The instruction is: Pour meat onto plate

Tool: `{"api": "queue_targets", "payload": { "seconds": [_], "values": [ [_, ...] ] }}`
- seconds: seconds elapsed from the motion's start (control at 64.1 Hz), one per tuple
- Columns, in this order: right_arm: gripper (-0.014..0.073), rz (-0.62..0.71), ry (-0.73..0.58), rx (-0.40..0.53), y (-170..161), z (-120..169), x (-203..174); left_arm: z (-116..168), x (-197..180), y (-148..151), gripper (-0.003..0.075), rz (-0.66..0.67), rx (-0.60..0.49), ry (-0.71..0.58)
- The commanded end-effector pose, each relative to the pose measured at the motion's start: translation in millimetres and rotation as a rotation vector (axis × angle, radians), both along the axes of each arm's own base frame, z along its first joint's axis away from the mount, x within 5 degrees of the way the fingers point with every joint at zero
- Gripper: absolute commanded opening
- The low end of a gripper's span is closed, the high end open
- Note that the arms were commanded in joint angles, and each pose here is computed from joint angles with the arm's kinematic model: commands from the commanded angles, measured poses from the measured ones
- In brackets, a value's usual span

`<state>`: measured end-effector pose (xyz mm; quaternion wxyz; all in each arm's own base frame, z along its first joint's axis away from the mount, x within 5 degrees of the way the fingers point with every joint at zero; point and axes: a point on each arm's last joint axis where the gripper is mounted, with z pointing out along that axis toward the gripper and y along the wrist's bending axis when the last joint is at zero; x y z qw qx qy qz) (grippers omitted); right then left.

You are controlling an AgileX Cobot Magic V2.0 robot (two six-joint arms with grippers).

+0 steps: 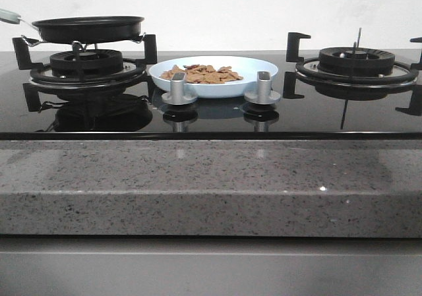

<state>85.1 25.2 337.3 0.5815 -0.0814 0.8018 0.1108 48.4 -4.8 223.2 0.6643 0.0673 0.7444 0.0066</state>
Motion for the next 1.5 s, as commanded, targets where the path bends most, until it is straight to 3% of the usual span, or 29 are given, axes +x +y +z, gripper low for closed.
{"api": "queue_targets", "payload": {
  "seconds": [0.0,0.312,1.201,1.482],
  "values": [
    [-0.0061,-0.011,-0.103,0.010,-1.0,14.7,1.2,6.3,-0.3,2.3,-0.0020,0.043,-0.014,-0.102],
    [-0.0061,-0.011,-0.103,0.010,-1.0,14.7,1.2,-20.3,6.8,2.8,-0.0020,0.054,-0.070,-0.126],
    [-0.0061,-0.011,-0.103,0.010,-1.0,14.7,1.2,-18.7,6.8,2.8,-0.0020,0.054,-0.070,-0.136],
    [-0.0061,-0.088,-0.222,0.023,-7.8,-7.0,3.1,-18.7,6.8,2.8,-0.0020,0.054,-0.070,-0.136]
  ]
}}
